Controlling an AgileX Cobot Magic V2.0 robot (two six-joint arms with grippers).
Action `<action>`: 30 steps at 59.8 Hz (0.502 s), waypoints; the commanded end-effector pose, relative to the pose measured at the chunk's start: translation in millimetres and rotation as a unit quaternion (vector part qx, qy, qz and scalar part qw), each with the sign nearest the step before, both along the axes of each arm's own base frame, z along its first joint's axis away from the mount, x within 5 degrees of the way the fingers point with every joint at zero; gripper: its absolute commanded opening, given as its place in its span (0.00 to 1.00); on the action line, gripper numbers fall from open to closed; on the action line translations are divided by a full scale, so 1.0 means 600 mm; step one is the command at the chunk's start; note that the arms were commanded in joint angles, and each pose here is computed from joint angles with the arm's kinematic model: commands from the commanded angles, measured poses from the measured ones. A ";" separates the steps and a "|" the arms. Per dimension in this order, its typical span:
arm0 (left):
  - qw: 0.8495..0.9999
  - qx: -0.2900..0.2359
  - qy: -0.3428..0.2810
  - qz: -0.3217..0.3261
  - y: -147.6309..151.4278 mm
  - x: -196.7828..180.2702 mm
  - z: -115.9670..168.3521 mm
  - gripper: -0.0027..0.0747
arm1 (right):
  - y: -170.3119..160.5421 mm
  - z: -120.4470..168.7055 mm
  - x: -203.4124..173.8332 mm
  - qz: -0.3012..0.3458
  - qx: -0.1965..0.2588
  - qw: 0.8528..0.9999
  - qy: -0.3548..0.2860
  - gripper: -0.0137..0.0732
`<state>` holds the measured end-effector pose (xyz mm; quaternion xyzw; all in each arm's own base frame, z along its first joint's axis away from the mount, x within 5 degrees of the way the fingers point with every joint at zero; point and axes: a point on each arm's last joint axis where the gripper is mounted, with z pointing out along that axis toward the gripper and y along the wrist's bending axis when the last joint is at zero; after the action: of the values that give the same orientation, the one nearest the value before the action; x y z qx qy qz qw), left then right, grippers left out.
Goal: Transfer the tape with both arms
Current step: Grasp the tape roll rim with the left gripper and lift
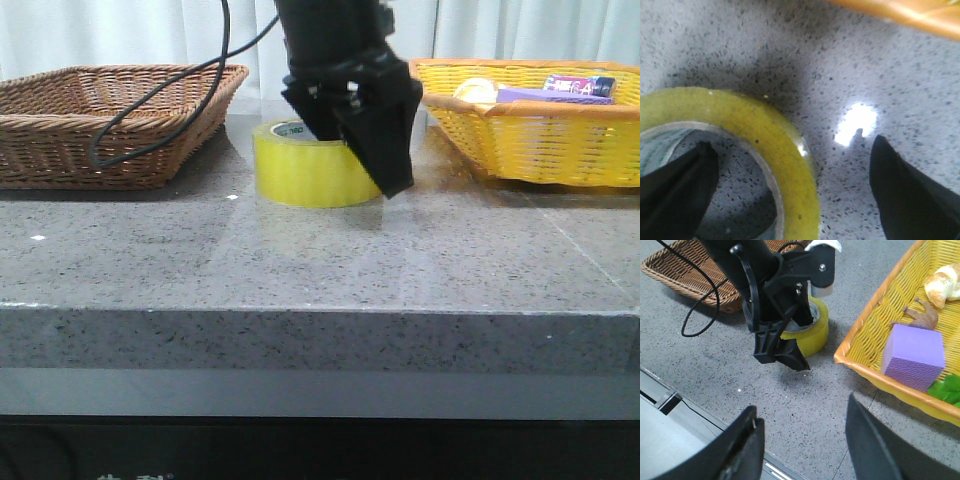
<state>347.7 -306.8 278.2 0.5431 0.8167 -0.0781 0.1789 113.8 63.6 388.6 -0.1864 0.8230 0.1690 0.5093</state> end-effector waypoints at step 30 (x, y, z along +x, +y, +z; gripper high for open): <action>1.000 -0.013 -0.002 0.001 0.019 -0.010 0.061 0.26 | -0.001 0.023 0.001 -0.004 0.022 0.999 -0.040 0.62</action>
<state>350.1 -301.3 273.9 0.5425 0.8233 -0.0744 0.1493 113.8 63.6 388.6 -0.1864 0.8230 0.1690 0.5093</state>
